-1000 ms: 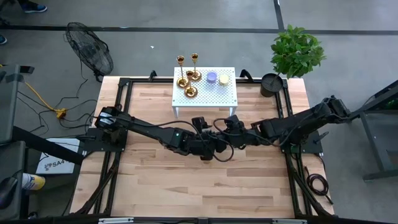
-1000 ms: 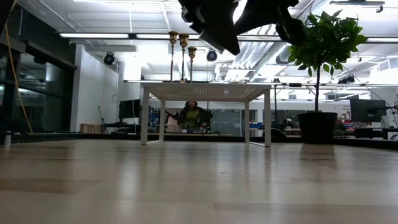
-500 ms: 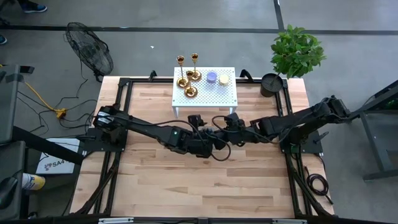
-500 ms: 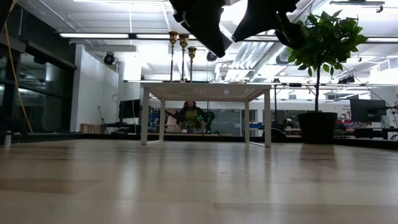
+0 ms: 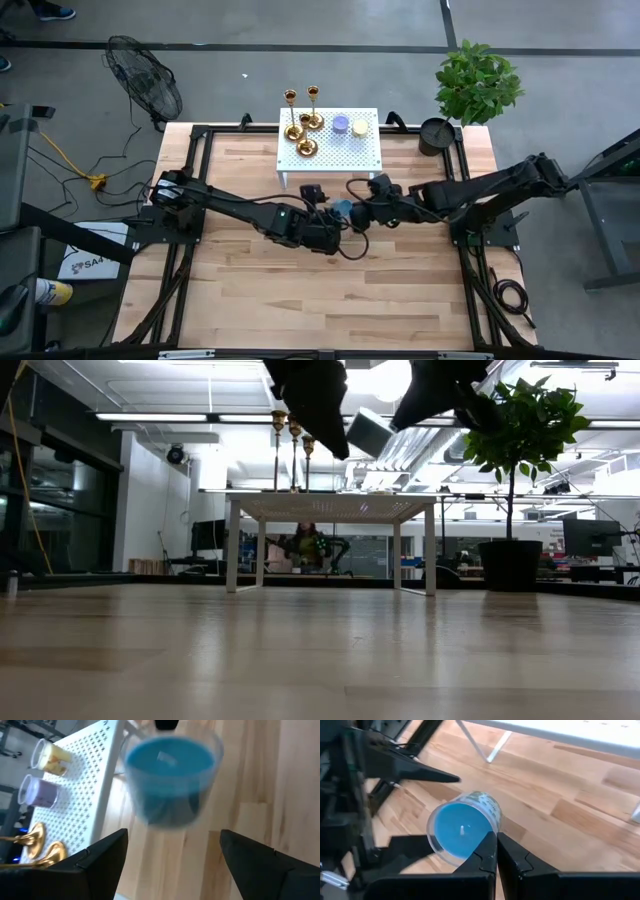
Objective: Pick & Place candle stick holders
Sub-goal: Put the blue scented candle on the shelf
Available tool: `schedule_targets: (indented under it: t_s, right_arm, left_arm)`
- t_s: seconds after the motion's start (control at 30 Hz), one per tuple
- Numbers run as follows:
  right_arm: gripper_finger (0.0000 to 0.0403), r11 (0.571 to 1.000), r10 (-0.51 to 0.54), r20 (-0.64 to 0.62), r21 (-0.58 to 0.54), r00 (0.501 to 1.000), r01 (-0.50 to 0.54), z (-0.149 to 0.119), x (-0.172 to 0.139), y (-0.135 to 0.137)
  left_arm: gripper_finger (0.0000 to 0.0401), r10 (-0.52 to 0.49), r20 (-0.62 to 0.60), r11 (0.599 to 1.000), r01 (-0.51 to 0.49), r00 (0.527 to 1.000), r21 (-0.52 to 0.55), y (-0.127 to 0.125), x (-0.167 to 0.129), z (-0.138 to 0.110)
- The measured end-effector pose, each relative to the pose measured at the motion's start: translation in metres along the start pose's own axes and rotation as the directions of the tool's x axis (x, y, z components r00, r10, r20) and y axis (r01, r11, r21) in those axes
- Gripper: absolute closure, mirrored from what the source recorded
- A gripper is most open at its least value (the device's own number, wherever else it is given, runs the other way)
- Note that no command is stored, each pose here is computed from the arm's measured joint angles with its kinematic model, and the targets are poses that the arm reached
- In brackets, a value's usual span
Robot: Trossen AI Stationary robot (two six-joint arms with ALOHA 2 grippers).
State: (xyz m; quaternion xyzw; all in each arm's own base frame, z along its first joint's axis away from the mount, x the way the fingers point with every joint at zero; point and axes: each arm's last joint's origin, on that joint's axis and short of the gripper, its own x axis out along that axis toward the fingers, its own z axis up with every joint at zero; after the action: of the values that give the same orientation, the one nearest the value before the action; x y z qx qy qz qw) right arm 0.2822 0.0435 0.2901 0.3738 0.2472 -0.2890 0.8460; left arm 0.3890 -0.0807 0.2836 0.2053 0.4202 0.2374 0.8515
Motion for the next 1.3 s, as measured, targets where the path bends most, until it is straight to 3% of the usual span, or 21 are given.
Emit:
schedule_targets:
  t_s: [0.13,0.47,0.7,0.93,1.1,1.3]
  right_arm:
    - [0.0403,1.0,-0.02,-0.013,0.005,1.0,0.02,0.005,-0.002,-0.005]
    - [0.0403,1.0,-0.026,0.008,0.017,1.0,0.025,0.036,-0.017,-0.025]
    - [0.0403,0.999,-0.035,0.013,0.001,0.999,0.035,0.065,-0.02,-0.042]
    - [0.0403,0.999,-0.045,0.045,-0.012,0.998,0.046,0.108,-0.029,-0.051]
    - [0.0403,0.998,-0.068,0.044,0.008,0.997,0.068,0.135,-0.032,-0.058]
    - [0.0403,0.991,-0.126,-0.057,-0.042,0.99,0.123,0.155,-0.015,-0.054]
  left_arm:
    - [0.009,0.013,-0.046,1.0,-0.012,0.999,0.017,0.002,-0.002,-0.006]
    - [0.0094,0.016,-0.078,0.996,-0.022,0.997,-0.084,0.03,-0.029,-0.014]
    - [0.0094,0.11,-0.1,0.985,-0.122,0.989,-0.124,0.057,-0.055,-0.025]
    - [0.0094,0.204,-0.098,0.951,-0.221,0.974,-0.214,0.085,-0.08,-0.041]
    - [0.0094,0.207,-0.076,0.918,-0.22,0.975,-0.329,0.098,-0.091,-0.064]
    - [0.0094,0.183,-0.027,0.866,-0.174,0.983,-0.468,0.107,-0.097,-0.103]
